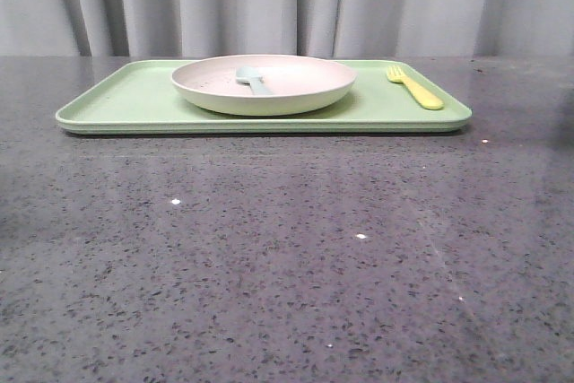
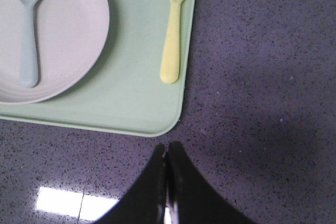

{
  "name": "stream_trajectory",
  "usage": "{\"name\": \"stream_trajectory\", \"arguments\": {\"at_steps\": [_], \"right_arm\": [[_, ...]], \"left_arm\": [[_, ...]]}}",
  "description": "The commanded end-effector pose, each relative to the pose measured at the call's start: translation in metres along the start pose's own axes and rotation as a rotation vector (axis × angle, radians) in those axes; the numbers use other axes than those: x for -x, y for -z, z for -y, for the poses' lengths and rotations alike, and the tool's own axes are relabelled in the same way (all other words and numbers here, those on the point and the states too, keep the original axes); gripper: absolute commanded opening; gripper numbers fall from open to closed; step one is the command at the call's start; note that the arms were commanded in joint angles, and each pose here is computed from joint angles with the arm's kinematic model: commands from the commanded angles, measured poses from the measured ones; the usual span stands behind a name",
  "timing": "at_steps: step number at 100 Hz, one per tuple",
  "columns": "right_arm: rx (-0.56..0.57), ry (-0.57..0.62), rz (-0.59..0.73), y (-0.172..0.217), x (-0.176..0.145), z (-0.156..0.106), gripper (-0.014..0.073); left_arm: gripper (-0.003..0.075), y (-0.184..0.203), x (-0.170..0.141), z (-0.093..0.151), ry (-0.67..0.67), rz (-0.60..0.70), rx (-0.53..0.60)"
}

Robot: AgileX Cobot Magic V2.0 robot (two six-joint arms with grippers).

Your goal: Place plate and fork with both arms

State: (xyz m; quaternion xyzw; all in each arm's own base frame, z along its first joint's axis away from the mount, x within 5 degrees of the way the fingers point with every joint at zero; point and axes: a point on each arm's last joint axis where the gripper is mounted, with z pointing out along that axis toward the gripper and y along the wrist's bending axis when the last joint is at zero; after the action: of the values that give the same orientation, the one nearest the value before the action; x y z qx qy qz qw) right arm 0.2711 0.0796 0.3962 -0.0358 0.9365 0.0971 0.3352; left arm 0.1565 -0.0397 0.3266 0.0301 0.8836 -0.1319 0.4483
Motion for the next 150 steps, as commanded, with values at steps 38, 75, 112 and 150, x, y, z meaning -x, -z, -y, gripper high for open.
{"name": "stream_trajectory", "arguments": {"at_steps": [38,75,112,150], "right_arm": [[0.03,0.045,0.36,0.049,-0.07,0.017,-0.0015],[0.043,0.069,0.513,0.061,-0.137,0.032,-0.0015],[0.067,0.07,0.629,0.068,-0.188,0.043,-0.0015],[0.081,0.07,0.707,0.081,-0.199,0.044,-0.0015]], "left_arm": [[-0.002,0.032,0.001,0.003,-0.01,0.24,-0.027],[-0.002,0.049,-0.024,-0.001,-0.018,0.341,-0.035],[-0.002,0.062,-0.039,-0.003,-0.029,0.416,-0.041],[-0.002,0.073,-0.051,-0.005,-0.05,0.466,-0.039]]}}
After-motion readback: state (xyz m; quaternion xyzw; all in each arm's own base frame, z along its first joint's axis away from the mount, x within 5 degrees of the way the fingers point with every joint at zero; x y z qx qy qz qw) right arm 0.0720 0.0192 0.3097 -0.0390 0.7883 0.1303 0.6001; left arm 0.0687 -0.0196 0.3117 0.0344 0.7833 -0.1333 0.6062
